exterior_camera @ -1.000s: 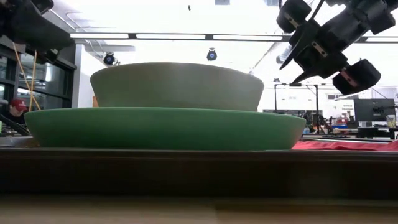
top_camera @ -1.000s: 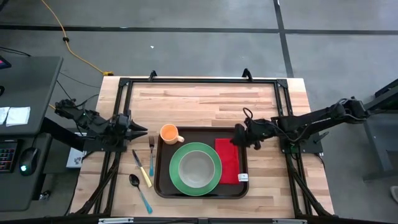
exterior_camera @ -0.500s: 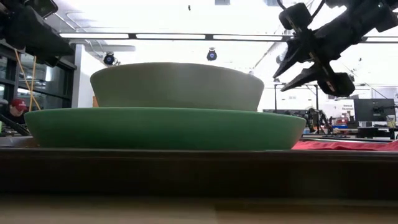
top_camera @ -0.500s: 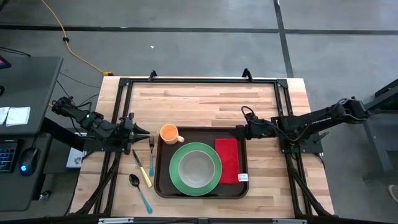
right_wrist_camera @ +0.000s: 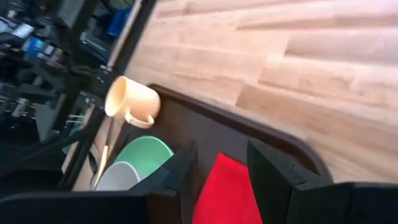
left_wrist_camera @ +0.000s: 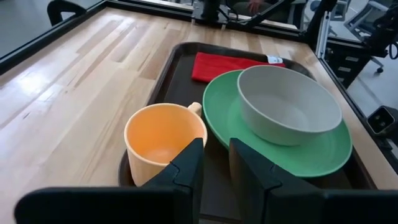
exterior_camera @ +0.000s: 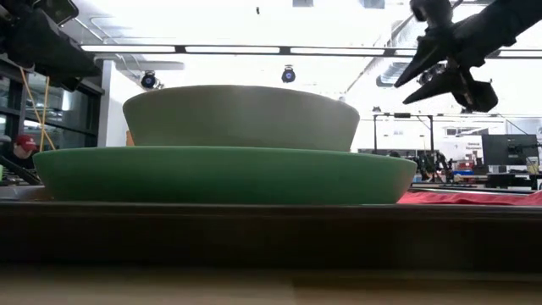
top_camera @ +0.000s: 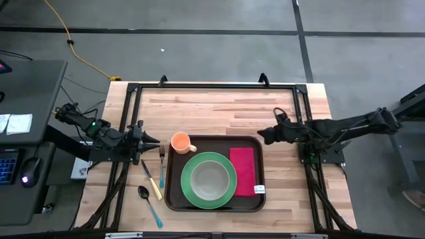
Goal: Set up tray
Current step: Put the blue fork on the red table napkin
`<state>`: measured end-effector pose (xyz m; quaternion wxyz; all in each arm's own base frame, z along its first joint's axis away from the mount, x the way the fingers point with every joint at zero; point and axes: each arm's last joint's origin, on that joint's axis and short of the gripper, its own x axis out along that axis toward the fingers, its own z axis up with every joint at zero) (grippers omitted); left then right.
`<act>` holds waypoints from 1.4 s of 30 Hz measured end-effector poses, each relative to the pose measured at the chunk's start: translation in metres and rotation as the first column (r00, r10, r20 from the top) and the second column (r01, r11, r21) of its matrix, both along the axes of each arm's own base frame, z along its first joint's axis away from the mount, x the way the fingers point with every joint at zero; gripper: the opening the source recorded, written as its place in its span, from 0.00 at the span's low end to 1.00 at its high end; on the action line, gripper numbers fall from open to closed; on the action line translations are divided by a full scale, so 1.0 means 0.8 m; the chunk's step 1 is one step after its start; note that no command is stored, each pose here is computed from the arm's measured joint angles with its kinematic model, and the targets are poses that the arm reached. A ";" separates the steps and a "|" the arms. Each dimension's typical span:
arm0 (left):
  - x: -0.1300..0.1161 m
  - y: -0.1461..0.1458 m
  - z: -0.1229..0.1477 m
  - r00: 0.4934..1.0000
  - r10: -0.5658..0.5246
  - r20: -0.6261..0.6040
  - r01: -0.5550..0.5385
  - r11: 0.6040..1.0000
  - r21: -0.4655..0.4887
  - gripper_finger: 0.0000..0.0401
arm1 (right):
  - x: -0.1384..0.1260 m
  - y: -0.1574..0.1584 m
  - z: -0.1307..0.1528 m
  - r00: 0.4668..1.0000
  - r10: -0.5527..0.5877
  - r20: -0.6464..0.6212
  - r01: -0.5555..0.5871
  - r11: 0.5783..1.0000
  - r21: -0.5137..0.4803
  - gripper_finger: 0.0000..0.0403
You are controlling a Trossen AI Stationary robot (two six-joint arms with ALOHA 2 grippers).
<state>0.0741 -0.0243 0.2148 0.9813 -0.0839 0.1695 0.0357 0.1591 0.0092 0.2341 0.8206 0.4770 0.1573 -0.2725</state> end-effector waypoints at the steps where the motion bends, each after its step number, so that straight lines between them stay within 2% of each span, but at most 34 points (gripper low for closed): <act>1: 0.000 0.000 0.000 1.000 0.003 0.001 -0.003 1.000 0.001 0.27 | -0.003 -0.001 0.003 1.000 0.005 0.008 -0.005 1.000 -0.014 0.28; 10: 0.000 0.001 0.000 1.000 0.018 0.002 -0.018 1.000 0.007 0.27 | -0.029 -0.005 0.006 0.999 0.020 -0.040 -0.023 0.996 -0.081 0.28; 18: 0.000 0.001 0.000 1.000 0.026 0.003 -0.026 1.000 0.010 0.27 | -0.032 -0.005 0.006 0.995 0.055 -0.083 -0.068 0.985 -0.161 0.28; 22: 0.000 0.001 -0.001 1.000 0.026 -0.001 -0.026 1.000 0.013 0.27 | -0.032 -0.005 -0.012 0.994 0.059 -0.093 -0.074 0.983 -0.166 0.28; 29: 0.000 0.001 -0.001 1.000 0.029 -0.001 -0.029 1.000 0.005 0.27 | -0.028 -0.003 -0.048 0.993 0.110 0.042 -0.104 0.985 -0.136 0.28; 34: -0.001 0.002 -0.002 1.000 0.015 -0.017 -0.014 0.998 0.057 0.27 | -0.032 -0.003 -0.068 0.991 0.111 0.072 -0.101 0.986 -0.135 0.28; 38: -0.001 0.001 -0.001 1.000 0.015 -0.010 -0.014 0.998 0.055 0.27 | -0.033 -0.004 -0.075 0.987 0.112 0.113 -0.097 0.986 -0.135 0.28; 42: -0.001 0.001 -0.002 1.000 0.014 -0.011 -0.013 0.998 0.057 0.27 | -0.034 -0.004 -0.077 0.987 0.122 0.100 -0.106 0.983 -0.153 0.28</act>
